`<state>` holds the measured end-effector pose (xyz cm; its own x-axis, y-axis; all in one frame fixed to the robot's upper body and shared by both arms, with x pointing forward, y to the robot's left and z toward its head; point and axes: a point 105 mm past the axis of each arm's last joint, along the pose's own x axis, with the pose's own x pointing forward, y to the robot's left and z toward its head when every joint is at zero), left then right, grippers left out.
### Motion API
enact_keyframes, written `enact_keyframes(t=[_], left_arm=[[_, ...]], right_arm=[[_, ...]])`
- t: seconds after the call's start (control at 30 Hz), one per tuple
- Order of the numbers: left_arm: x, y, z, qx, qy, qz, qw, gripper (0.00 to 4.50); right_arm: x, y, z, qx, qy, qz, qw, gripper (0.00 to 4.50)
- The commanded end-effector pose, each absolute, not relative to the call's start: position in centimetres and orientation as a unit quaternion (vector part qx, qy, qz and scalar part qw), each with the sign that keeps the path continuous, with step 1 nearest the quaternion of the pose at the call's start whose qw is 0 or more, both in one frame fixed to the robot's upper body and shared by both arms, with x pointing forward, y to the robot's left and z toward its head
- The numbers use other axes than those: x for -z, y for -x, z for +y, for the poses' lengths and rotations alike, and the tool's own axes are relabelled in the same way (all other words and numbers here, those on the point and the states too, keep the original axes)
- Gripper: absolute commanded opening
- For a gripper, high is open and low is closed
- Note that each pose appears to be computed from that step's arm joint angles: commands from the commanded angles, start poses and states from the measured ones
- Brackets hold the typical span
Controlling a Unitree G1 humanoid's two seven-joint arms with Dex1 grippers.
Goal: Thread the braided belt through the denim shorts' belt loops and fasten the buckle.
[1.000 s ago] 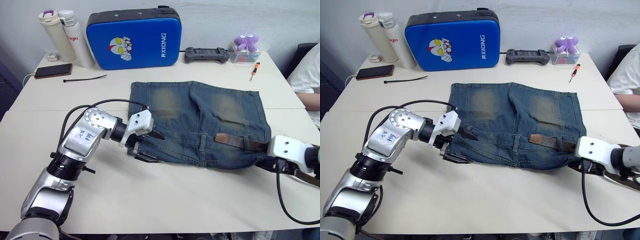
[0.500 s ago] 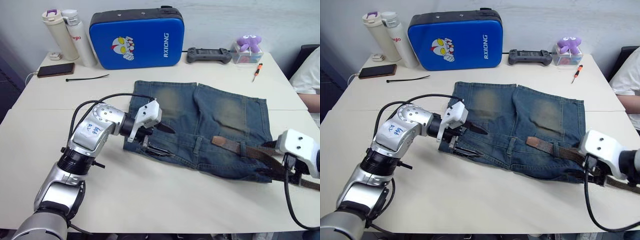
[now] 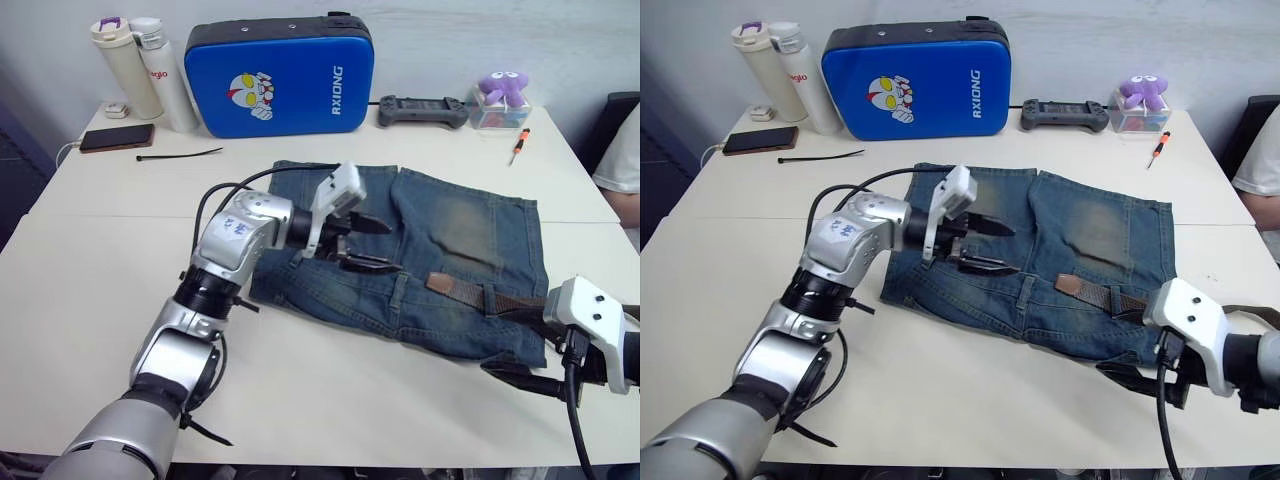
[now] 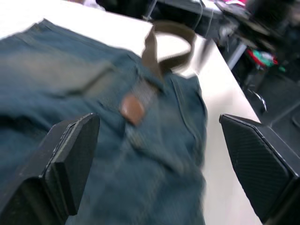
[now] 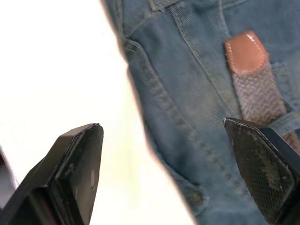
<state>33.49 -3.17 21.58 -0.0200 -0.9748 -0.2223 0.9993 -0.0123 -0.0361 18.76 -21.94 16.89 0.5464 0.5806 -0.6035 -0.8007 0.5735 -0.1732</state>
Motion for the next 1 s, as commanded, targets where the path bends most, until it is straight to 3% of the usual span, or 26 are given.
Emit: enact_keyframes(t=[0.03, 0.23, 0.67, 0.87, 0.9, 1.0], left_arm=[[-21.7, -33.9, -5.4, 0.715, -0.062, 0.115, 0.687, 4.50], [-18.6, -34.9, -8.6, 0.712, -0.124, 0.168, 0.671, 4.50], [-14.4, -34.8, -12.3, 0.671, -0.144, 0.189, 0.703, 4.50], [-14.7, -34.5, -12.7, 0.673, -0.097, 0.199, 0.706, 2.58], [-14.8, -34.5, -12.6, 0.675, -0.090, 0.202, 0.704, 2.02], [-14.8, -34.4, -12.3, 0.682, -0.099, 0.209, 0.694, 0.96]], right_arm=[[-17.7, -18.3, -21.1, -0.386, 0.238, 0.231, 0.861, 4.42], [-18.2, -18.4, -21.1, -0.329, 0.262, 0.201, 0.885, 4.42], [-18.7, -18.9, -20.1, -0.288, 0.240, 0.157, 0.914, 4.42], [-18.8, -18.9, -20.2, -0.278, 0.242, 0.156, 0.916, 4.50], [-18.8, -19.0, -20.2, -0.277, 0.243, 0.156, 0.916, 4.50], [-18.9, -19.2, -20.2, -0.273, 0.248, 0.158, 0.916, 4.50]])
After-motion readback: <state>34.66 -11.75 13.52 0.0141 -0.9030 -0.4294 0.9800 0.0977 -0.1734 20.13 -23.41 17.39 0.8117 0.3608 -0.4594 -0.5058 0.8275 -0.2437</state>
